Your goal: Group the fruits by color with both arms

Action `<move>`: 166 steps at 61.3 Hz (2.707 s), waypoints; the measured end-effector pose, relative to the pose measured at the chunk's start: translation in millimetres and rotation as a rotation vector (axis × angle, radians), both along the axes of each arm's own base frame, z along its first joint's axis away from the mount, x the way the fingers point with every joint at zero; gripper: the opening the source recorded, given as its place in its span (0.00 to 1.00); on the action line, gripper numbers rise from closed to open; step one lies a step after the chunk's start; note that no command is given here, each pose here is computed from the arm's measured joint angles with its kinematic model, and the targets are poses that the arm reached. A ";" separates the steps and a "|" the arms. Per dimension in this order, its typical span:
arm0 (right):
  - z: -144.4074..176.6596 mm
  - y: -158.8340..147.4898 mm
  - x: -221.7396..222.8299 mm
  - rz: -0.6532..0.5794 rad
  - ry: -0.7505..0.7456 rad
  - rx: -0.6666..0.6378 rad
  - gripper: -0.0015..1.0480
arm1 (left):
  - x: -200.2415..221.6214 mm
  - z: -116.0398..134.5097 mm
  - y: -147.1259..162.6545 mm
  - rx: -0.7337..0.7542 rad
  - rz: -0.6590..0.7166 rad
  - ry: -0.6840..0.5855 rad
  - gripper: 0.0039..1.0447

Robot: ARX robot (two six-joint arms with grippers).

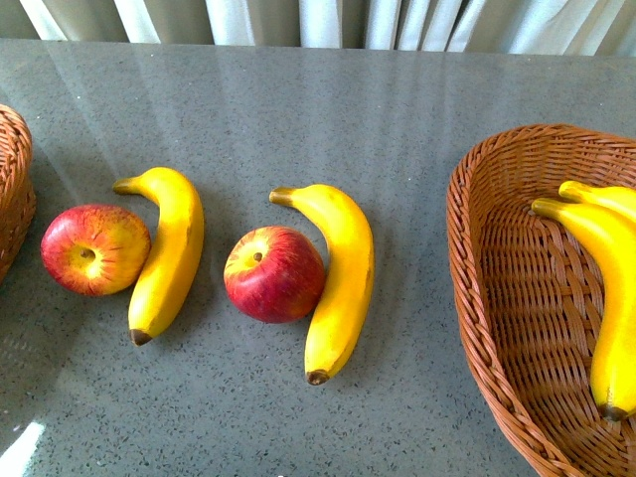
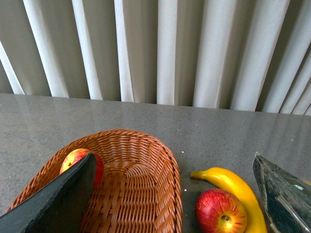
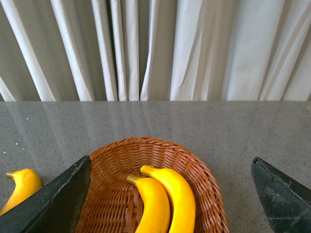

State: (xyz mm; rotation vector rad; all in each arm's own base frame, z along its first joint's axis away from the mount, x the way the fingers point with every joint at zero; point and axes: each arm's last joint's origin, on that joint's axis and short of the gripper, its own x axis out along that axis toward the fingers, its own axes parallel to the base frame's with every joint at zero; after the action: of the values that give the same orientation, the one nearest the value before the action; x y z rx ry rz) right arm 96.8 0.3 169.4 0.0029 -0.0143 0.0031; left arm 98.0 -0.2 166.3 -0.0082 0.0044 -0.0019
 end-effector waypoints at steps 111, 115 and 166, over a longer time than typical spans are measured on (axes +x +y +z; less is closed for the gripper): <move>0.0 0.0 0.0 0.000 0.000 0.000 0.91 | 100.9 12.9 -23.2 0.105 -0.089 0.232 0.91; 0.0 0.0 0.0 0.000 0.000 0.000 0.91 | 111.8 2.6 -38.1 0.152 -0.147 0.261 0.91; 0.0 0.0 0.0 0.000 0.000 0.000 0.91 | 157.6 -52.3 -56.5 0.767 -0.654 0.501 0.91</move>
State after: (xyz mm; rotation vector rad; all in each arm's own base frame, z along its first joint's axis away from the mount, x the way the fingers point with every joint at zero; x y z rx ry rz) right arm 96.9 0.3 169.4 0.0029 -0.0139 0.0031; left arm 255.6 -56.7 114.0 0.7603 0.5083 -0.6518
